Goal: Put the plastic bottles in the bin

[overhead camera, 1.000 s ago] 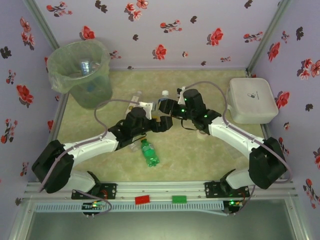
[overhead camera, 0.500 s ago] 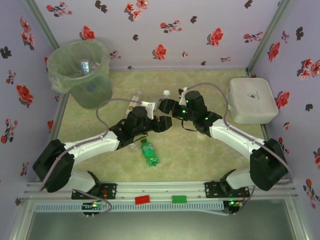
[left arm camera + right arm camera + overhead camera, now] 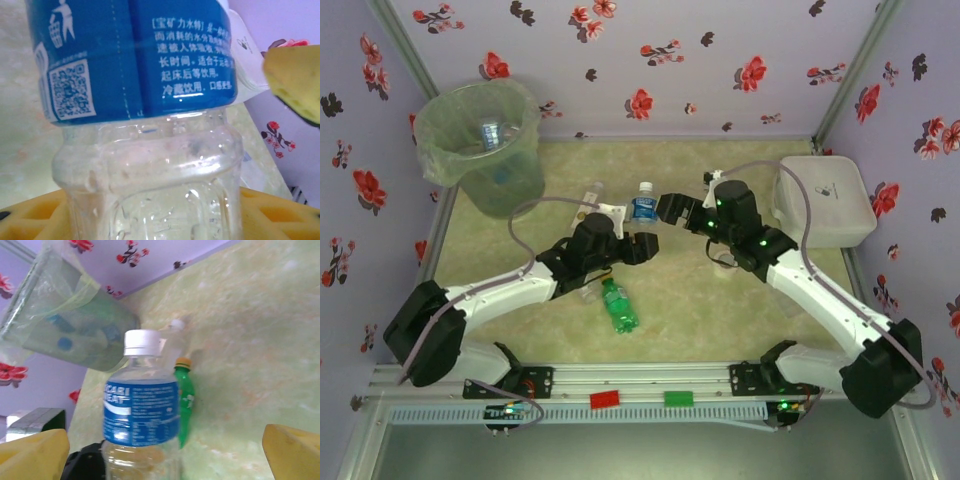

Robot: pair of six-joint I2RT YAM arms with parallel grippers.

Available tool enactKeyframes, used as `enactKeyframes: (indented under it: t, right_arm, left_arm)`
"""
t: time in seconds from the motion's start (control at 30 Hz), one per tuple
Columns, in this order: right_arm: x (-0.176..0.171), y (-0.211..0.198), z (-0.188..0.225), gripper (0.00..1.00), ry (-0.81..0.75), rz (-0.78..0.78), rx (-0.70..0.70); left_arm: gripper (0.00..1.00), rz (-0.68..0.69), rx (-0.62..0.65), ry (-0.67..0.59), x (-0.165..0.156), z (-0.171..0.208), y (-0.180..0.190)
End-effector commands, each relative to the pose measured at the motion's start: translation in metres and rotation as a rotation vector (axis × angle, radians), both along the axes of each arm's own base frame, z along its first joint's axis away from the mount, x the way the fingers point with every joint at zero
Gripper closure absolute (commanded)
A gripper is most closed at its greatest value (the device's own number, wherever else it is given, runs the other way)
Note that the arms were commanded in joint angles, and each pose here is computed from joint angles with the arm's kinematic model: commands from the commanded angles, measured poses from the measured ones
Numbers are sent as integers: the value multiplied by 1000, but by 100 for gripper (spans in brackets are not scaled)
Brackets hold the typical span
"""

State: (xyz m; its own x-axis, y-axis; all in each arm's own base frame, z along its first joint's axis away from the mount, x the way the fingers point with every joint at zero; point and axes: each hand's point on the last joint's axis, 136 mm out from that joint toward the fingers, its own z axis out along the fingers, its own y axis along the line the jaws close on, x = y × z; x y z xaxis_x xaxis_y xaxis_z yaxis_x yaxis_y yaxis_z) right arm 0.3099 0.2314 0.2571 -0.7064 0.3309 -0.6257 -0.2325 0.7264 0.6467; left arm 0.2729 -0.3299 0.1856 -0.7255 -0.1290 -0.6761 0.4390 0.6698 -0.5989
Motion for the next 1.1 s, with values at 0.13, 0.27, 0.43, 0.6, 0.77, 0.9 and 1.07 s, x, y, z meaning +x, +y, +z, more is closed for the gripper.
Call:
enactKeyframes:
  t: [0.13, 0.27, 0.43, 0.6, 0.77, 0.9, 1.07]
  right_arm:
    - [1, -25, -27, 0, 22, -93, -93]
    - [1, -22, -34, 0, 34, -87, -78]
    - [-1, -23, -39, 0, 38, -91, -67]
    - [-2, -23, -43, 0, 46, -87, -72]
    - [-3, -23, -44, 0, 51, -83, -75]
    - [-4, -24, -46, 0, 55, -85, -77]
    - [-5, -26, -46, 0, 55, -90, -87]
  left_arm:
    - [100, 88, 74, -182, 36, 77, 50]
    - [100, 156, 163, -242, 61, 115, 92]
    - [100, 251, 293, -341, 92, 174, 151]
    - [100, 368, 408, -379, 121, 219, 215]
    - [100, 496, 473, -361, 145, 237, 276]
    - [100, 587, 502, -305, 162, 232, 319]
    - [100, 644, 513, -180, 180, 207, 356]
